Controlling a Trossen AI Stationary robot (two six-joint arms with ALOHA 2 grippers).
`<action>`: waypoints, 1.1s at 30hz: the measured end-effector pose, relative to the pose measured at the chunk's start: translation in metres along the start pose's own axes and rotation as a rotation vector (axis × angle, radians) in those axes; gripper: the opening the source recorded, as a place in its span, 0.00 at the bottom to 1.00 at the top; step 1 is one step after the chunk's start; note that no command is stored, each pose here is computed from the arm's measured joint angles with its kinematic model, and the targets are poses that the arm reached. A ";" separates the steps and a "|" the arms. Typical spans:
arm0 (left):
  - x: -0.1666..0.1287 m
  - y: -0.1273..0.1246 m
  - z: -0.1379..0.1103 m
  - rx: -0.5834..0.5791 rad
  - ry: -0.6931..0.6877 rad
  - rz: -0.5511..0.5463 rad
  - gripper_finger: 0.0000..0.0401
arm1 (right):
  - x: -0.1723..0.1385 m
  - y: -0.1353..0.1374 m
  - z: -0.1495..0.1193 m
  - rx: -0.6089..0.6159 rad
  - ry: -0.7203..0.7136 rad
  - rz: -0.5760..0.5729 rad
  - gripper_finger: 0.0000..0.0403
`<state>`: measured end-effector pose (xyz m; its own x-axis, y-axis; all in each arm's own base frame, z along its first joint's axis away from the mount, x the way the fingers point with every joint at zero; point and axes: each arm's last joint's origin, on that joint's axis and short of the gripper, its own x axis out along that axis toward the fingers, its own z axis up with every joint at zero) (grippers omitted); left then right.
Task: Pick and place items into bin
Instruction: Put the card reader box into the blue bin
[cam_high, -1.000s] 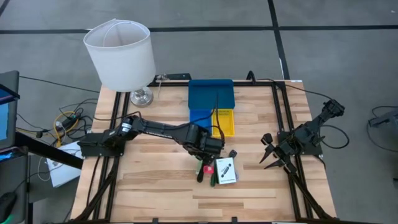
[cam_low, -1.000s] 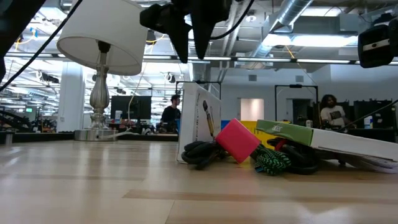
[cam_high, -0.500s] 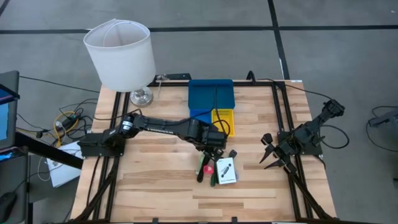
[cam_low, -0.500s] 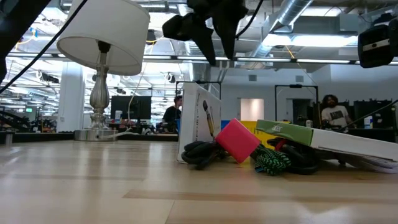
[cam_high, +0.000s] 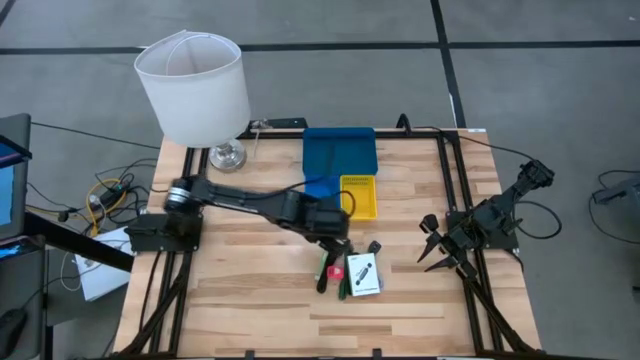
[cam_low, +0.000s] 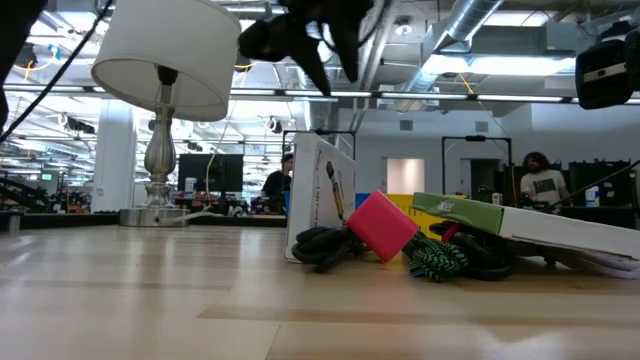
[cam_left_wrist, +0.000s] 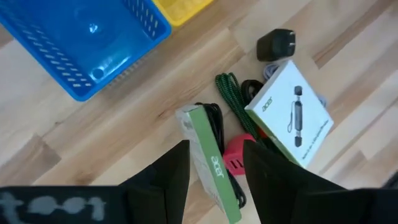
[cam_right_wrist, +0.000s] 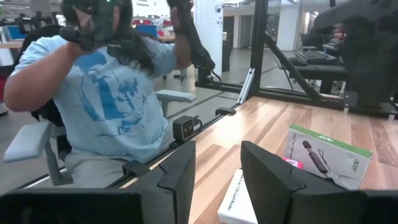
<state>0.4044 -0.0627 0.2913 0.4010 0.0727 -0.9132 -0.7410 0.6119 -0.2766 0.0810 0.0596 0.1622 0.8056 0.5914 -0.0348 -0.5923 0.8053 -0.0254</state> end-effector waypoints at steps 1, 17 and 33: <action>0.001 0.006 -0.003 -0.008 -0.005 -0.010 0.34 | 0.000 0.000 0.000 0.000 0.000 0.000 0.31; 0.018 0.014 -0.016 -0.089 0.026 -0.102 0.34 | 0.000 0.000 0.000 0.000 0.000 0.000 0.31; 0.028 0.002 -0.023 -0.081 0.064 -0.156 0.07 | 0.000 0.000 0.000 0.000 0.000 0.000 0.31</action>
<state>0.4017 -0.0771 0.2583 0.4818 -0.0698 -0.8735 -0.7145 0.5459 -0.4377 0.0810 0.0595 0.1623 0.8056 0.5914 -0.0345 -0.5923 0.8053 -0.0254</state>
